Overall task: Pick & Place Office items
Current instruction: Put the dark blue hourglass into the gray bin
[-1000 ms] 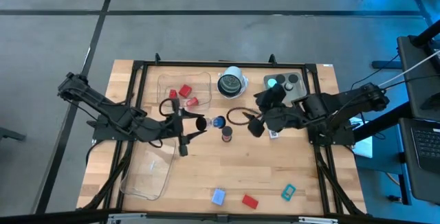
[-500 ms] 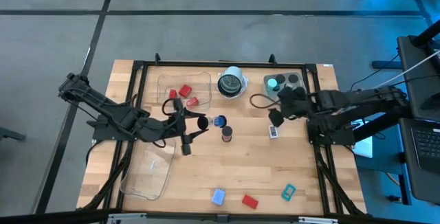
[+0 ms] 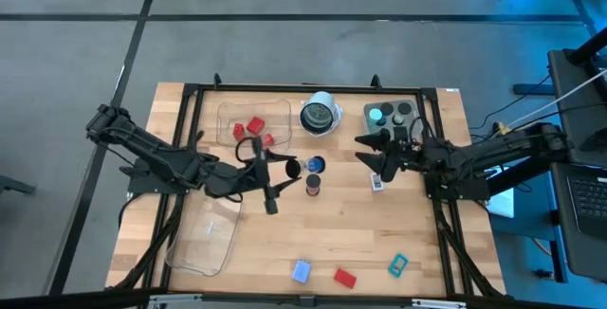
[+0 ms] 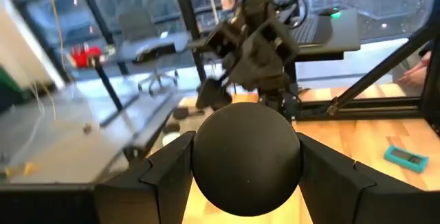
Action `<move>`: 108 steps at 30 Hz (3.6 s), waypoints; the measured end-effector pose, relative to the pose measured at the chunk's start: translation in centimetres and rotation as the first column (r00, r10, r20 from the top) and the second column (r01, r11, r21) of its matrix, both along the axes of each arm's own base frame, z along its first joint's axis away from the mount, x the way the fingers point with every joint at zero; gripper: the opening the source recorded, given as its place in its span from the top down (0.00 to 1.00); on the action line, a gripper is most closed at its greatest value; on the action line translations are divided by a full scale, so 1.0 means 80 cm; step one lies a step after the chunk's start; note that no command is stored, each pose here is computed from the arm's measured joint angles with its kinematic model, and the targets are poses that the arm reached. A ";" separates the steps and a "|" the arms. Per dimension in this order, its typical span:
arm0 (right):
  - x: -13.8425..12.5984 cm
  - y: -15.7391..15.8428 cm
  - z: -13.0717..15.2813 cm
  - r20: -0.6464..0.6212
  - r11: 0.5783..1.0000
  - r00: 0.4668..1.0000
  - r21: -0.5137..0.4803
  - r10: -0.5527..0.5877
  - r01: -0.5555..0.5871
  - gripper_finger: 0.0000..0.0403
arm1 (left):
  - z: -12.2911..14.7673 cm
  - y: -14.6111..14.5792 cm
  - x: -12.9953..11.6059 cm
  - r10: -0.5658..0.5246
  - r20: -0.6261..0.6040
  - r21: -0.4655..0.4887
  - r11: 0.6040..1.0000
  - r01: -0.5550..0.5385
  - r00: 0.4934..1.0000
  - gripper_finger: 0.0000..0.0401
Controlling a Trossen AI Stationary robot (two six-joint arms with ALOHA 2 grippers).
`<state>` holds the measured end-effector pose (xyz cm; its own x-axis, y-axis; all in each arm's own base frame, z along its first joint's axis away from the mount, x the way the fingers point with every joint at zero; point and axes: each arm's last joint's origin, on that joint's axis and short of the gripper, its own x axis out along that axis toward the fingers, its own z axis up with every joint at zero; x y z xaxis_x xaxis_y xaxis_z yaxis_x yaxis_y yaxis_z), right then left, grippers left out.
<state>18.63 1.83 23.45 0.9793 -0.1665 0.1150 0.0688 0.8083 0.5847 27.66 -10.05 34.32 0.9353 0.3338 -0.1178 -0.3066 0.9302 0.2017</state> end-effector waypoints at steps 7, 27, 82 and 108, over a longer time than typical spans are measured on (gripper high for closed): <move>0.020 0.004 0.008 0.006 0.992 0.998 0.113 0.056 -0.057 0.08 | -0.015 -0.013 0.033 -0.056 0.030 0.142 0.988 0.052 0.998 0.45; 0.067 0.045 0.058 0.072 0.940 0.951 0.147 0.302 -0.309 0.08 | -0.022 -0.015 0.065 -0.103 0.144 0.328 0.943 0.051 0.984 0.45; 0.067 0.060 0.069 0.070 0.953 0.951 0.014 0.300 -0.301 0.32 | -0.022 -0.014 0.065 -0.109 0.148 0.316 0.947 0.058 0.983 0.45; 0.066 0.061 0.070 0.078 0.948 0.946 0.023 0.315 -0.317 0.45 | -0.022 -0.017 0.064 -0.109 0.146 0.307 0.950 0.060 0.983 0.45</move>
